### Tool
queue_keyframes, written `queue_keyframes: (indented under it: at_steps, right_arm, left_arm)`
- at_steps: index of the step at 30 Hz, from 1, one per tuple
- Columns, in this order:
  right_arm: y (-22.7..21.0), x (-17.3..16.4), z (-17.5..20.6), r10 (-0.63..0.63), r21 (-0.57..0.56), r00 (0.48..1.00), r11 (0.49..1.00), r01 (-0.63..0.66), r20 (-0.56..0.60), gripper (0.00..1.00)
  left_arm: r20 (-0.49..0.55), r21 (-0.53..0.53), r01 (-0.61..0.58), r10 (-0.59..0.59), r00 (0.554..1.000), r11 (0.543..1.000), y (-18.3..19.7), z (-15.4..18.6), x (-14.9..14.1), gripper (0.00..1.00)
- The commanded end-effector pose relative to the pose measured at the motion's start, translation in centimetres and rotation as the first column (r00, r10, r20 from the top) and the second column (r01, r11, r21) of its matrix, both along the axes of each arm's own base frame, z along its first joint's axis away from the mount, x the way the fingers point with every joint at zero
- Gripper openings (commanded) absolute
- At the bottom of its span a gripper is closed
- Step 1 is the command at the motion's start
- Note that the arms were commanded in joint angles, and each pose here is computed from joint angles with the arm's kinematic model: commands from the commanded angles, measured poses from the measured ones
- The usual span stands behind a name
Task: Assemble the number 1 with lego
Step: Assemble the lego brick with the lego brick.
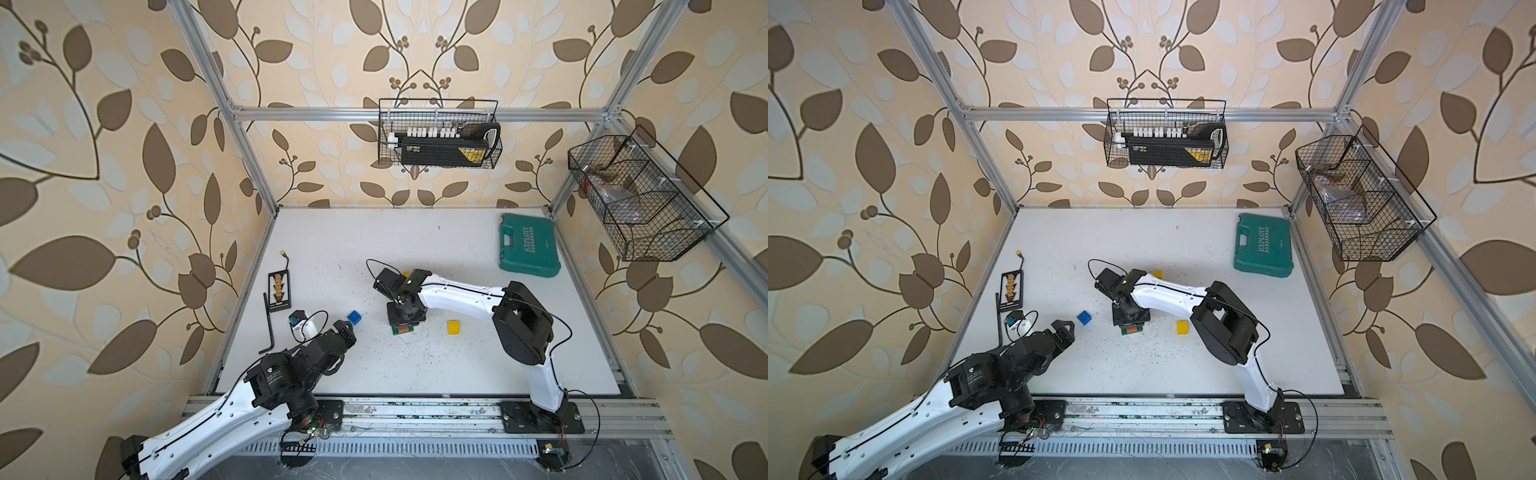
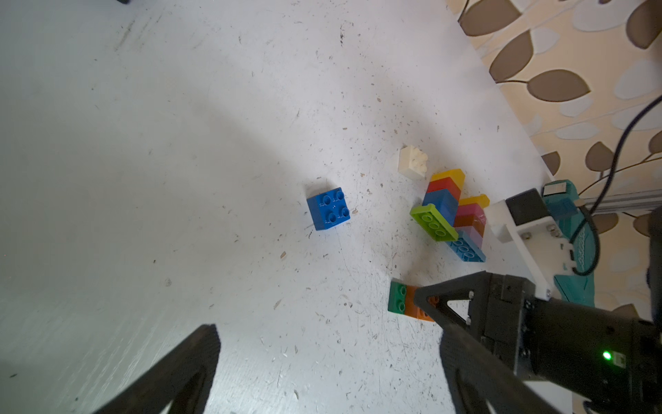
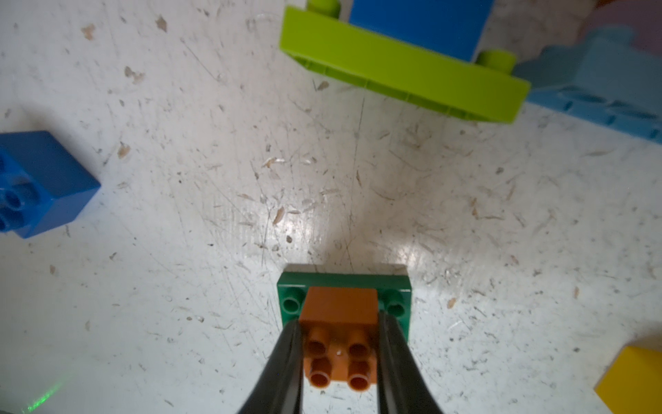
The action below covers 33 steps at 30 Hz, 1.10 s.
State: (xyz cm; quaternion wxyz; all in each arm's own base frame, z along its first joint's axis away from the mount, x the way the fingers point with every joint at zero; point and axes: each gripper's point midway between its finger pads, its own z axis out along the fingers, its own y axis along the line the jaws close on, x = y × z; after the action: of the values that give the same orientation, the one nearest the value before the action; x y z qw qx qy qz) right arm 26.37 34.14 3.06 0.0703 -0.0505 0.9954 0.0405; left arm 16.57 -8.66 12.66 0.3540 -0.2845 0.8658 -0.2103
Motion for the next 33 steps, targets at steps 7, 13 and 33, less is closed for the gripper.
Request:
queue_keyframes:
  at_steps: [7,13,33]
  right_arm:
    - [-5.9,-3.5,-8.8,-0.102,-0.216,0.989,0.973,0.078,-0.106,0.03]
    - [-6.9,-4.6,-7.3,-0.139,-0.208,0.986,0.971,0.117,-0.093,0.04]
    - [-4.5,-2.9,2.8,-0.145,-0.115,0.989,0.983,0.146,0.012,0.54]
  left_arm:
    - [0.038,-0.010,-0.013,0.013,0.999,1.000,0.7,0.1,0.1,0.99]
    - [0.044,-0.027,-0.008,0.009,0.999,1.000,0.7,0.0,0.0,0.99]
    - [0.038,-0.030,-0.008,0.010,0.999,1.000,0.7,-0.2,-0.1,0.99]
